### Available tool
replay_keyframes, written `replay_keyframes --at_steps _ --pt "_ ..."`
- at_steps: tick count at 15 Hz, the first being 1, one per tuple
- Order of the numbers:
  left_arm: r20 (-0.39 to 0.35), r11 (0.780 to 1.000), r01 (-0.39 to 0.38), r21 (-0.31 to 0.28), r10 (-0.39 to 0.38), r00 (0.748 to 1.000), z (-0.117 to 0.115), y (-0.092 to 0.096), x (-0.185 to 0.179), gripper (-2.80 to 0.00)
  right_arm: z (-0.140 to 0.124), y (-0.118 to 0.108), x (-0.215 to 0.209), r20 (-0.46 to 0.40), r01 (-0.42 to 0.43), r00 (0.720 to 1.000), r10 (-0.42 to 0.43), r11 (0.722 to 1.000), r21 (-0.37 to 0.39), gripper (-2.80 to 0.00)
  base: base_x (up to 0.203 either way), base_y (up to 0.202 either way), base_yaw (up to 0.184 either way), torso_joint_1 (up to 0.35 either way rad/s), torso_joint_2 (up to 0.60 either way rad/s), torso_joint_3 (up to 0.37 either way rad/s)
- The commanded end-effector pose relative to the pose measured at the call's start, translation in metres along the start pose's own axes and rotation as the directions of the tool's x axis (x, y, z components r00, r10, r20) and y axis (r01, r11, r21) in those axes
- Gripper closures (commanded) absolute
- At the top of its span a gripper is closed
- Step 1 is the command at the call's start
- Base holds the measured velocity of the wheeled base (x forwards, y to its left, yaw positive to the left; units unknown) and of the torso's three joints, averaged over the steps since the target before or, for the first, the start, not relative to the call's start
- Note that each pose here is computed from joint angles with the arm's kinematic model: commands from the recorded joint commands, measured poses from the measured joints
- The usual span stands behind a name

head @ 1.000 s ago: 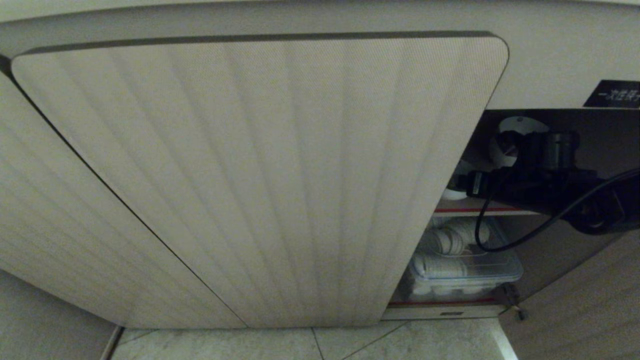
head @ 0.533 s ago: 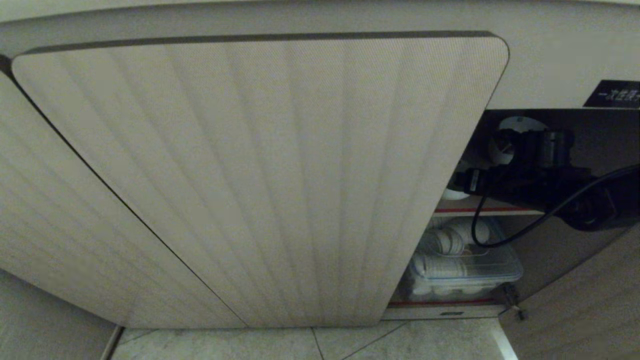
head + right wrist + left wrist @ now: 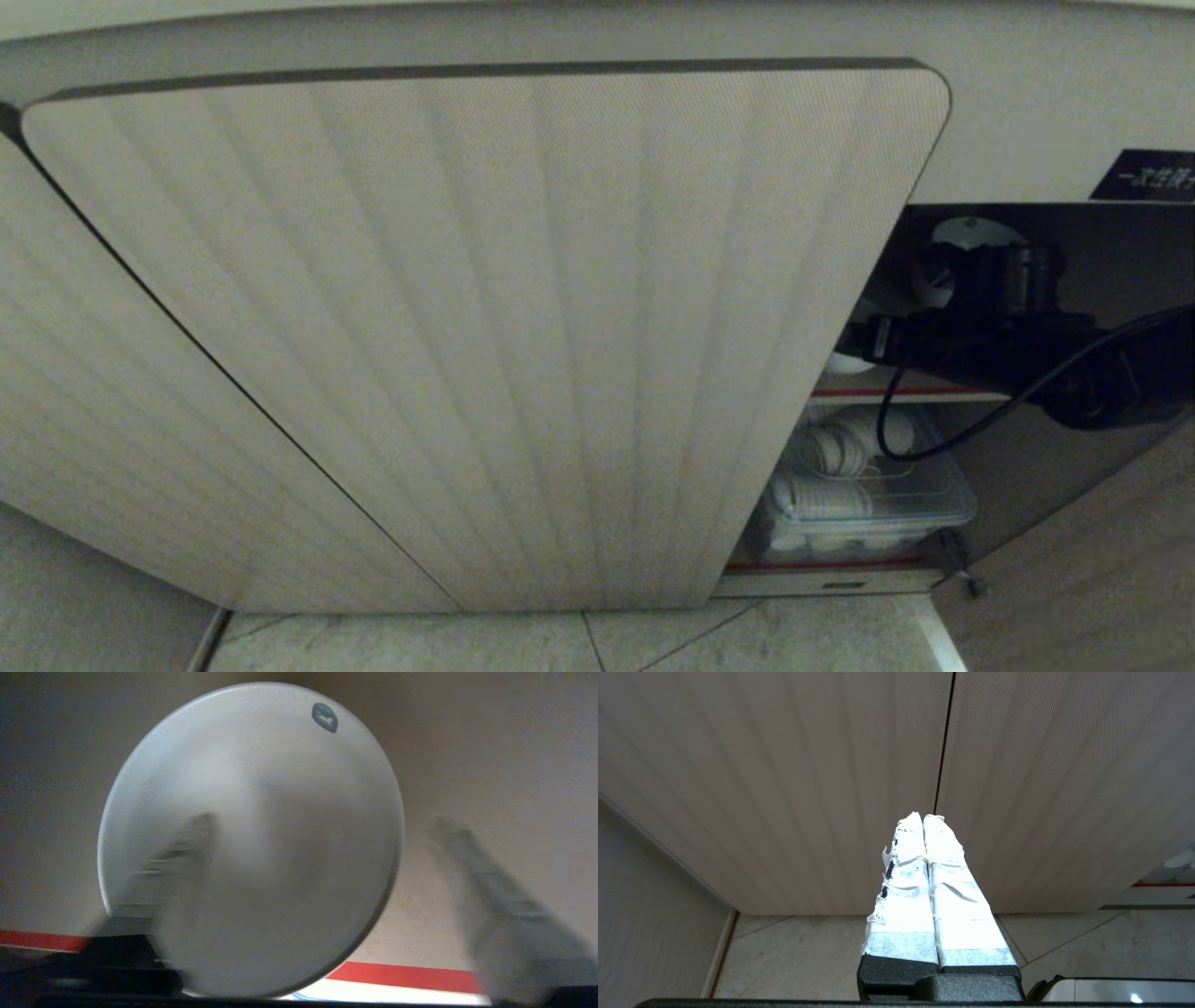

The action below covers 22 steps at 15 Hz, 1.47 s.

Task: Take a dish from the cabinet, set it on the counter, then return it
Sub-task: Take the bowl from the cabinet

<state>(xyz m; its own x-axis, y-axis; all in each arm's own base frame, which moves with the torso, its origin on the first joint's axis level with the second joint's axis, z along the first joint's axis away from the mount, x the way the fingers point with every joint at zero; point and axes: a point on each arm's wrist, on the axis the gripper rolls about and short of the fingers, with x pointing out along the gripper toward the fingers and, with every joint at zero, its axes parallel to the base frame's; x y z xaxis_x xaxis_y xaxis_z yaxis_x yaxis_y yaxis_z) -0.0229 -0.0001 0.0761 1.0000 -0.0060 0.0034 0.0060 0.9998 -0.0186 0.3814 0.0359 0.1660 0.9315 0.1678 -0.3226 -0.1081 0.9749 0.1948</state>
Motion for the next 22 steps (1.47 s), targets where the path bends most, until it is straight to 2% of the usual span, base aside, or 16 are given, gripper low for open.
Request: replay_keyframes --at_steps 1,10,13,22 --pt "0.0 1.0 0.0 -0.001 0.0 1.0 0.0 0.0 0.0 0.0 0.002 0.001 0.001 0.01 -0.004 1.0 0.004 1.0 0.0 0.0 0.0 0.0 0.0 0.0 0.0 0.0" --pt "0.0 1.0 0.001 -0.001 -0.001 1.0 0.0 0.0 0.0 0.0 0.006 0.001 0.003 0.024 -0.005 1.0 0.005 1.0 -0.001 0.0 0.0 0.0 0.0 0.0 0.0 0.0" --pt "0.0 1.0 0.001 -0.001 -0.001 1.0 0.0 0.0 0.0 0.0 0.006 0.001 0.003 0.035 0.049 0.998 -0.049 0.999 0.001 0.0 0.0 0.0 0.0 0.0 0.0 0.0" --pt "0.0 1.0 0.0 0.0 0.0 1.0 0.0 0.0 0.0 0.0 0.012 0.006 -0.011 0.019 0.044 0.999 -0.044 0.999 0.001 0.0 0.0 0.0 0.0 0.0 0.0 0.0"
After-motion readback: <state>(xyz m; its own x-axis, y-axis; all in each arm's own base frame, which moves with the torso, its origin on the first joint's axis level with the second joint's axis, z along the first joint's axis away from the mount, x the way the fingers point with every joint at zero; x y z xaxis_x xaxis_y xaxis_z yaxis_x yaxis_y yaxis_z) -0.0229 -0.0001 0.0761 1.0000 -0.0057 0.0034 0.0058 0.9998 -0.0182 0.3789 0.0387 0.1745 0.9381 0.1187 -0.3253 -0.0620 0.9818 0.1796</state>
